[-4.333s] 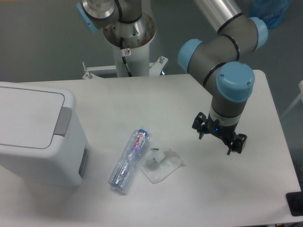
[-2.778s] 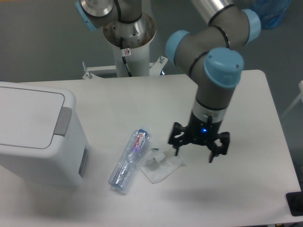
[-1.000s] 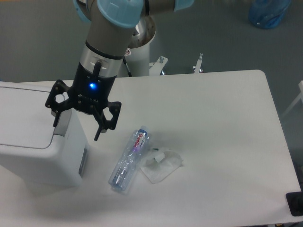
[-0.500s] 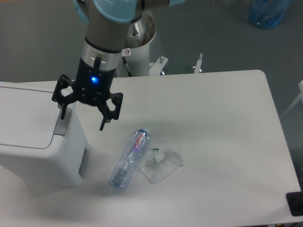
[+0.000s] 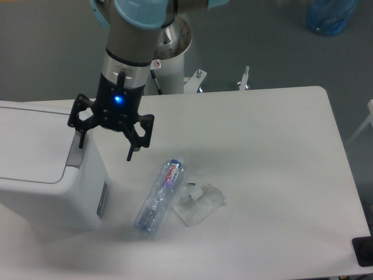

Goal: Open the trash can
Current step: 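Lower the gripper finger against the bin lid edge and push it, then push the lid further so it swings open, exposing the bin interior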

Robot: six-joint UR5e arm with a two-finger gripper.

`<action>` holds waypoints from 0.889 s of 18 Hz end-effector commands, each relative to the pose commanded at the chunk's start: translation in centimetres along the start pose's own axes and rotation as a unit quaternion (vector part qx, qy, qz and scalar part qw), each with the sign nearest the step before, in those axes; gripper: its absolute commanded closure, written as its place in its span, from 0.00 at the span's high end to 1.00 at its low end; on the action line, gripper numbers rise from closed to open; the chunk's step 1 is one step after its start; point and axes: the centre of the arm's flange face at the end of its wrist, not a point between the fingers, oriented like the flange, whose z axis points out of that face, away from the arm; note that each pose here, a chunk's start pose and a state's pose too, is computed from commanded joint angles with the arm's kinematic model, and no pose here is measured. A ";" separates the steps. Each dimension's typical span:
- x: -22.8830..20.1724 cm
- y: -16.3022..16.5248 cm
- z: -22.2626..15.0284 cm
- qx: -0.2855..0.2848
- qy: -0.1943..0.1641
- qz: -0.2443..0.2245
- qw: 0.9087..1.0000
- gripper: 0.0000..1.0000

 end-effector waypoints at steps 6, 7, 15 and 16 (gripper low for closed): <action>0.0 -0.1 0.6 -0.005 0.002 -0.005 1.000 1.00; -0.1 0.0 0.8 -0.006 0.003 -0.005 1.000 1.00; -0.3 0.0 1.5 -0.010 0.004 -0.006 1.000 1.00; -0.4 0.0 1.6 -0.011 0.005 -0.007 1.000 1.00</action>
